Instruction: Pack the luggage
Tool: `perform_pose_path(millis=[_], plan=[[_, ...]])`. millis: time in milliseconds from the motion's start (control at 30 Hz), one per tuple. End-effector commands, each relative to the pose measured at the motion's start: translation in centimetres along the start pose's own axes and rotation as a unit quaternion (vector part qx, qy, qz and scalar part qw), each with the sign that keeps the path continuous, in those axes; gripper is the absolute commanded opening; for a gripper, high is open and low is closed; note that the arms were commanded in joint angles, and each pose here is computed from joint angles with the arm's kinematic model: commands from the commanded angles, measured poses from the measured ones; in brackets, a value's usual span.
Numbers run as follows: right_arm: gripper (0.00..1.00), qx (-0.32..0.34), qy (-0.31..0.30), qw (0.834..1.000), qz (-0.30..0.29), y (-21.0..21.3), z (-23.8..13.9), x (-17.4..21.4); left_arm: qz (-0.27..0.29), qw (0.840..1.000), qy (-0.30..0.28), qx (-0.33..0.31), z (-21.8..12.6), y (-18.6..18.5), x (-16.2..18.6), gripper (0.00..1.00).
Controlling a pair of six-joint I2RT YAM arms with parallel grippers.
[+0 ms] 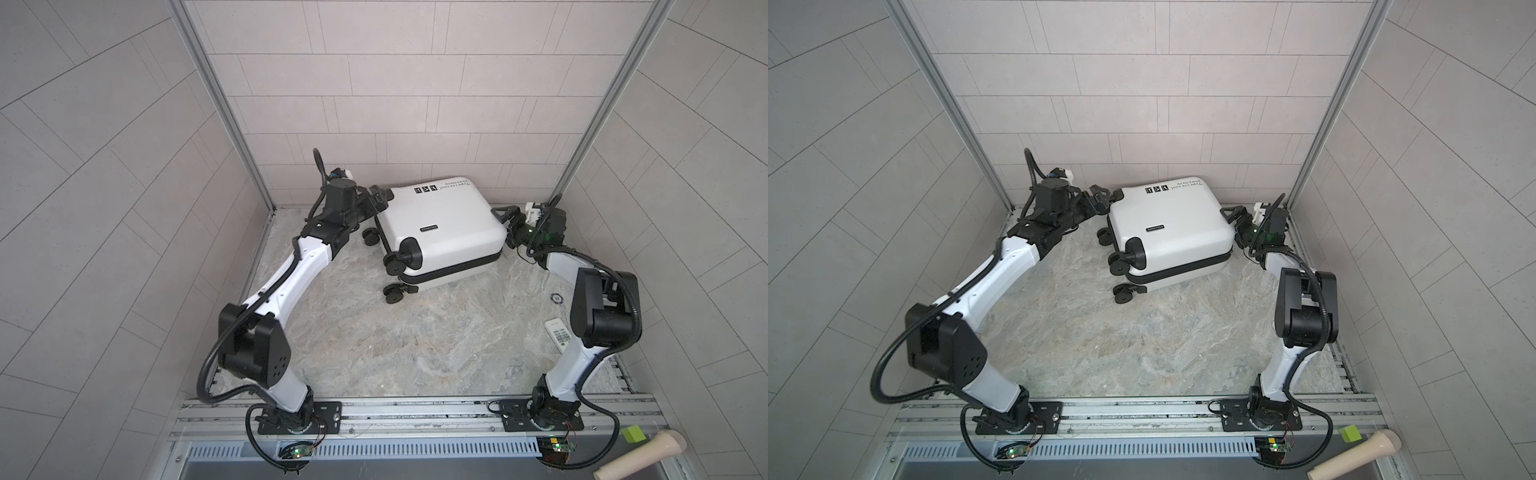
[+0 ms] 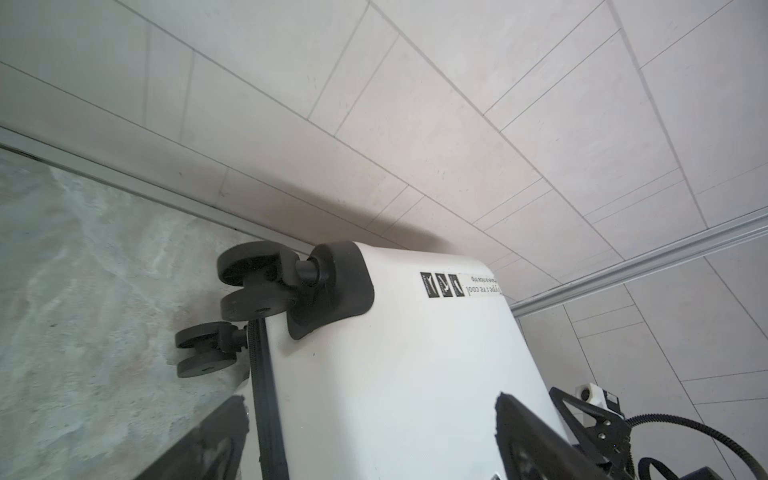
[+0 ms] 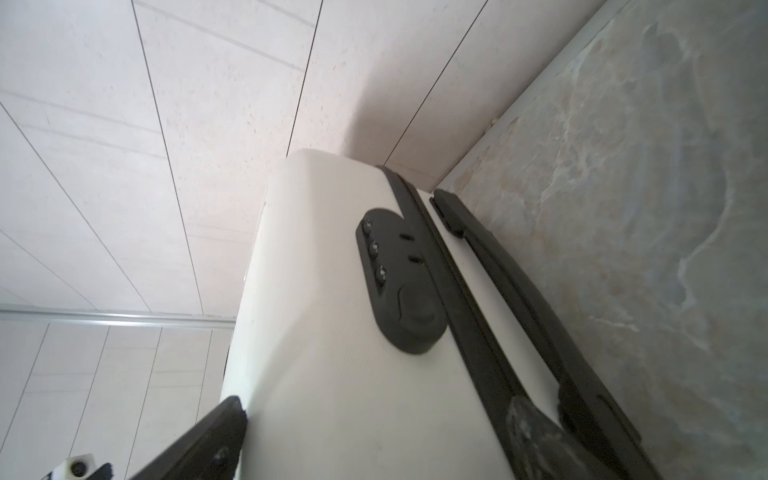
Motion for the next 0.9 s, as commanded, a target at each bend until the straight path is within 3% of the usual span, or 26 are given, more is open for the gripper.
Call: perform_pose_path(millis=[0,200,400,533,733,867], plan=[[1.00,-0.022,0.040,0.998,-0.036,2.7,0.1,3.5,0.015,0.998,0.018,-0.064,-3.3,1.7,1.4,0.97],[1.00,-0.014,0.089,0.992,-0.089,5.4,-0.2,9.7,-0.002,0.995,0.044,-0.087,-9.9,3.6,4.4,0.98],[1.00,-0.010,0.151,0.979,-0.133,7.2,-0.3,16.5,-0.031,0.990,0.090,-0.104,-14.1,5.5,8.9,0.97],[1.00,0.002,0.184,0.970,-0.159,7.5,-0.9,19.8,-0.036,0.989,0.094,-0.109,-17.0,5.8,9.7,0.97],[0.99,0.056,0.153,0.967,-0.196,7.9,-2.8,18.4,-0.046,0.986,0.110,-0.119,-19.0,6.7,11.0,0.97],[0.88,0.108,0.113,0.970,-0.188,7.3,-3.1,16.1,-0.052,0.985,0.100,-0.130,-19.4,7.8,12.0,0.97]])
Point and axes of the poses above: each gripper's point midway between its finger pads, its own z axis out along the fingers, its own y axis along the line the jaws close on, x = y × z, the point moved 9 cm from there along -z, back along the fingers, and after that the axes turned 5 degrees about z, right-handed, at the moved point
